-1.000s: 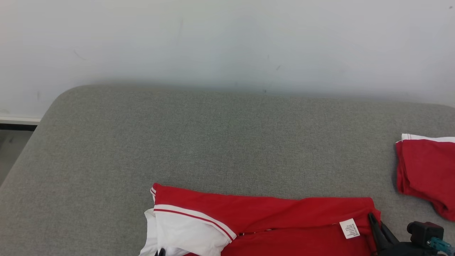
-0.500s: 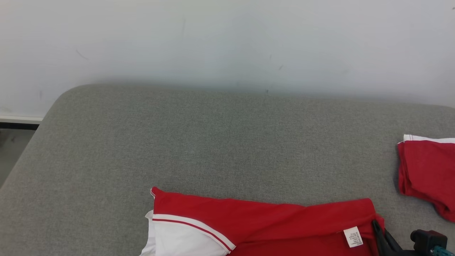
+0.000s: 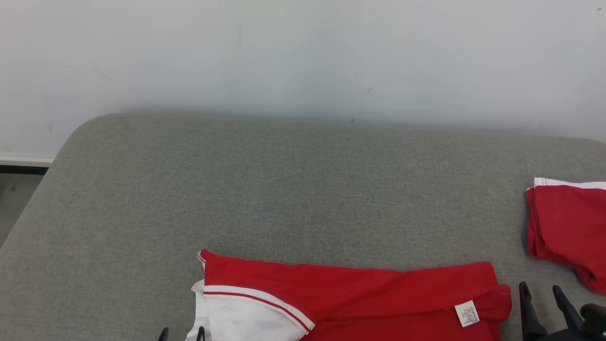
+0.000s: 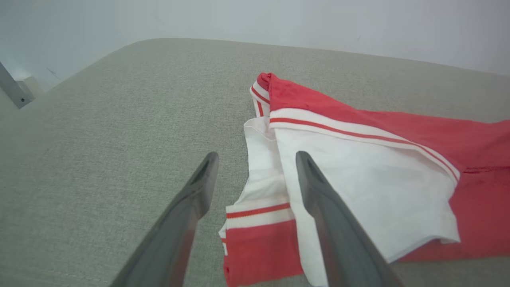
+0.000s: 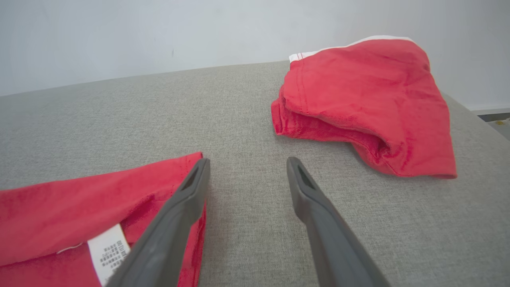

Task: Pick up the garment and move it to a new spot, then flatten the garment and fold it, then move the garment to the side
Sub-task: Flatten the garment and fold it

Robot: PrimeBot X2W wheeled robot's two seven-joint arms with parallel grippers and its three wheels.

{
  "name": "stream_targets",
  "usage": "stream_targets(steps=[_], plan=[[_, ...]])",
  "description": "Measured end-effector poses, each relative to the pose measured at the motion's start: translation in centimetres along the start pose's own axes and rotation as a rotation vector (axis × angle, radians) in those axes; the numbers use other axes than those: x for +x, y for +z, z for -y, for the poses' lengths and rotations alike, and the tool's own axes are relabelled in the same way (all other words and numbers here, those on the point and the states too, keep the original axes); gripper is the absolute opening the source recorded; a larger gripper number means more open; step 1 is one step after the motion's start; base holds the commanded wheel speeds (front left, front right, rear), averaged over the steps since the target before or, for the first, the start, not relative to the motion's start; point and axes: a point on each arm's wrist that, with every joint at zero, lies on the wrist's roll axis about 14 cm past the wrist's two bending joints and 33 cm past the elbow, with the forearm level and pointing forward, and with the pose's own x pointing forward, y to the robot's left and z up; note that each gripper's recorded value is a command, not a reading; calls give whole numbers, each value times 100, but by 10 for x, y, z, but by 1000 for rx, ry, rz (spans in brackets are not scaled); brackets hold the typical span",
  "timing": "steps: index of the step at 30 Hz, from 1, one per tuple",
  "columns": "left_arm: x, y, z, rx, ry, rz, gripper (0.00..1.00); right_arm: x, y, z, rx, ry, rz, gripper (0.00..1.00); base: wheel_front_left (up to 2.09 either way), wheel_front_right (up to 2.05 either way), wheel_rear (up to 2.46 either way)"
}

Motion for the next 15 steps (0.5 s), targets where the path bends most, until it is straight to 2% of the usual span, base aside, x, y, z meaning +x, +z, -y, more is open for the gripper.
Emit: stream_targets(steps=[15], plan=[[-1,22,-2,17,8,73,100,3,13,-31,-30,49,65,100,0,0,0]])
